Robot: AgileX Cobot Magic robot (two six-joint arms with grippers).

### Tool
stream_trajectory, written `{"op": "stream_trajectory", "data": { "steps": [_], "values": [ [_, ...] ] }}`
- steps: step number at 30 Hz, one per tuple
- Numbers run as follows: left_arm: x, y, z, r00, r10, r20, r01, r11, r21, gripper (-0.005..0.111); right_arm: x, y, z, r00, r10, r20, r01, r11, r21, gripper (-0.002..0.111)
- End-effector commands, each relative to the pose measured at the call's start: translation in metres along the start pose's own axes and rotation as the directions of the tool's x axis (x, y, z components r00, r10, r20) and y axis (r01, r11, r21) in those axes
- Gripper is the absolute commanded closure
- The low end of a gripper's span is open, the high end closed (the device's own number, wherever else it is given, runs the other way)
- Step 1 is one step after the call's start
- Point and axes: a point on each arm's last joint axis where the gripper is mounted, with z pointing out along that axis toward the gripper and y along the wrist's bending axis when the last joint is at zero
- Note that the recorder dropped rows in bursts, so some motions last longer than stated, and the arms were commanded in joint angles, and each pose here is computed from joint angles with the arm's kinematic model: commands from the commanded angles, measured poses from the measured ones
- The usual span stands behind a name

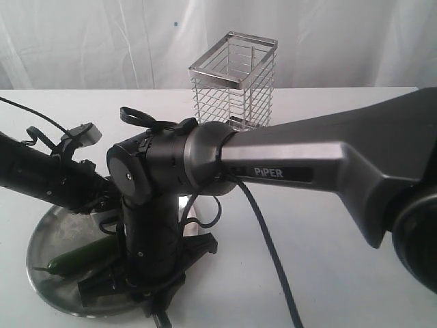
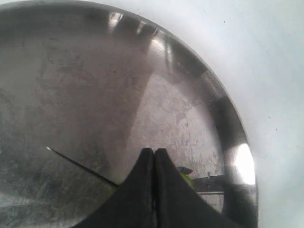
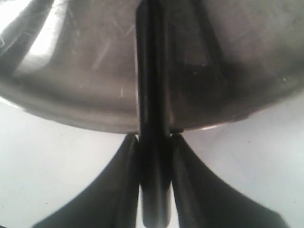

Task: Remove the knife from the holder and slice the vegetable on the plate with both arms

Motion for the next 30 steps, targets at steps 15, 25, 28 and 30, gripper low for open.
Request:
{"op": "stream_trajectory", "data": {
  "steps": [15, 25, 28, 30],
  "values": [
    [0.0034, -0.0035, 0.0004, 1.0, 0.021, -0.013, -0.02, 1.0, 0.016, 0.107, -0.0083, -0.0049, -0.0066, 1.0, -0.007, 0.024, 0.008, 1.0, -0.02, 0.108],
    [0.0027, -0.0011, 0.0004, 1.0, 0.018, -0.006, -0.018, 1.0, -0.011, 0.107, -0.0081, -0.005, -0.0066, 1.0, -0.005, 0.022, 0.006, 1.0, -0.019, 0.108],
    [0.0032, -0.0026, 0.0004, 1.0, 0.018, -0.012, -0.018, 1.0, 0.006, 0.107, -0.0081, -0.005, -0.0066, 1.0, -0.005, 0.022, 0.006, 1.0, -0.019, 0.108],
    [0.0043, -0.0029, 0.0004, 0.999, 0.029, -0.024, -0.029, 1.0, 0.01, 0.107, -0.0083, -0.0049, -0.0066, 1.0, -0.005, 0.024, 0.006, 1.0, -0.02, 0.108]
  ]
}}
